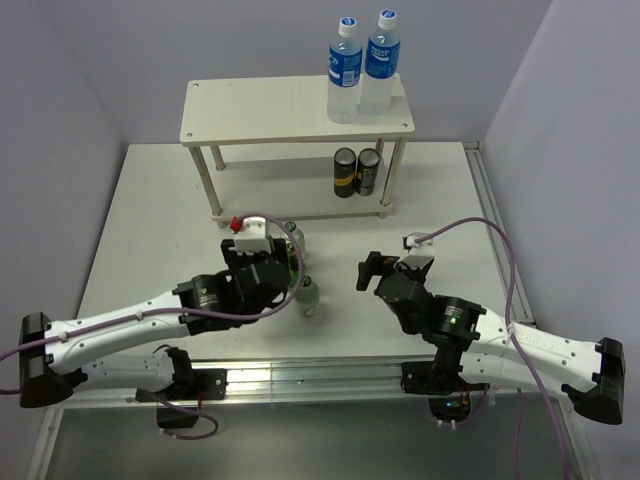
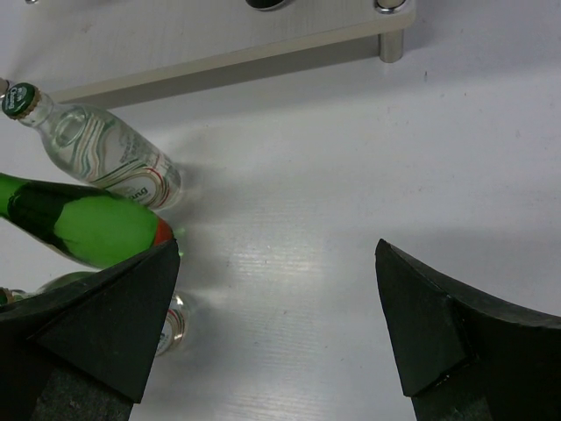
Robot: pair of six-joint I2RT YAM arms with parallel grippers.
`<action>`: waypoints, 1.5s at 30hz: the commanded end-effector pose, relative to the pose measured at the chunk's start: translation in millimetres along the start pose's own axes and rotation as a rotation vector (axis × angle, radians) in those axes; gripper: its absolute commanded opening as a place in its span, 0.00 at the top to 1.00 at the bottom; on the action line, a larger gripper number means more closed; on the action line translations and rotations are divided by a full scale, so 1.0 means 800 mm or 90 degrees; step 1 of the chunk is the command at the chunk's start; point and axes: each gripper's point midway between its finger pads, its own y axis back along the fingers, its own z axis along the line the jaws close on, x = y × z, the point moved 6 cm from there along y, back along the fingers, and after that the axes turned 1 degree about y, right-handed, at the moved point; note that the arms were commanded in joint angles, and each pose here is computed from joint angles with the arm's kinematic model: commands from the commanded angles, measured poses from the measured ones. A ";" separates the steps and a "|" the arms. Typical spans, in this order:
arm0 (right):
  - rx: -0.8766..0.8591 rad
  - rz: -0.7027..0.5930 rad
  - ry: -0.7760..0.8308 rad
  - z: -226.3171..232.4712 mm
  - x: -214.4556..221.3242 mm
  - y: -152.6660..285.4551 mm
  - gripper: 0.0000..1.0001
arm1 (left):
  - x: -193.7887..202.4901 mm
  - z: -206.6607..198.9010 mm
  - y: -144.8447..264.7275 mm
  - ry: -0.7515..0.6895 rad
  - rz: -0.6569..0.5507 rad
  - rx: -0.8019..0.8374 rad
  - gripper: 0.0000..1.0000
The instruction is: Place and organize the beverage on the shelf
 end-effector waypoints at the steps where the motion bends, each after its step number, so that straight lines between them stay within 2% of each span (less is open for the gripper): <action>1: -0.006 -0.034 -0.031 0.009 -0.021 0.003 0.00 | -0.097 0.010 0.016 0.008 -0.099 -0.030 1.00; 2: -0.006 -0.036 -0.033 0.009 -0.022 0.004 0.00 | -0.128 0.010 0.018 0.011 -0.121 -0.030 1.00; 5: -0.004 -0.039 -0.034 0.008 -0.024 0.004 0.00 | -0.170 0.009 0.015 0.004 -0.142 -0.019 1.00; 6: -0.006 -0.040 -0.035 0.008 -0.024 0.005 0.00 | -0.203 0.013 0.012 0.008 -0.166 -0.028 1.00; 11: -0.006 -0.041 -0.039 0.006 -0.027 0.007 0.00 | -0.304 0.035 0.002 0.039 -0.231 -0.049 1.00; 17: -0.004 -0.045 -0.050 -0.002 -0.025 0.010 0.00 | -0.360 0.045 -0.038 0.035 -0.250 -0.052 1.00; 29: -0.009 -0.036 -0.070 -0.019 -0.008 0.015 0.00 | -0.423 0.083 -0.121 0.041 -0.270 -0.078 1.00; 32: -0.003 -0.036 -0.072 -0.022 -0.005 0.014 0.00 | -0.424 0.086 -0.148 0.042 -0.258 -0.081 1.00; 45: 0.006 -0.028 -0.068 -0.020 0.003 0.008 0.00 | -0.407 0.094 -0.199 0.042 -0.219 -0.085 1.00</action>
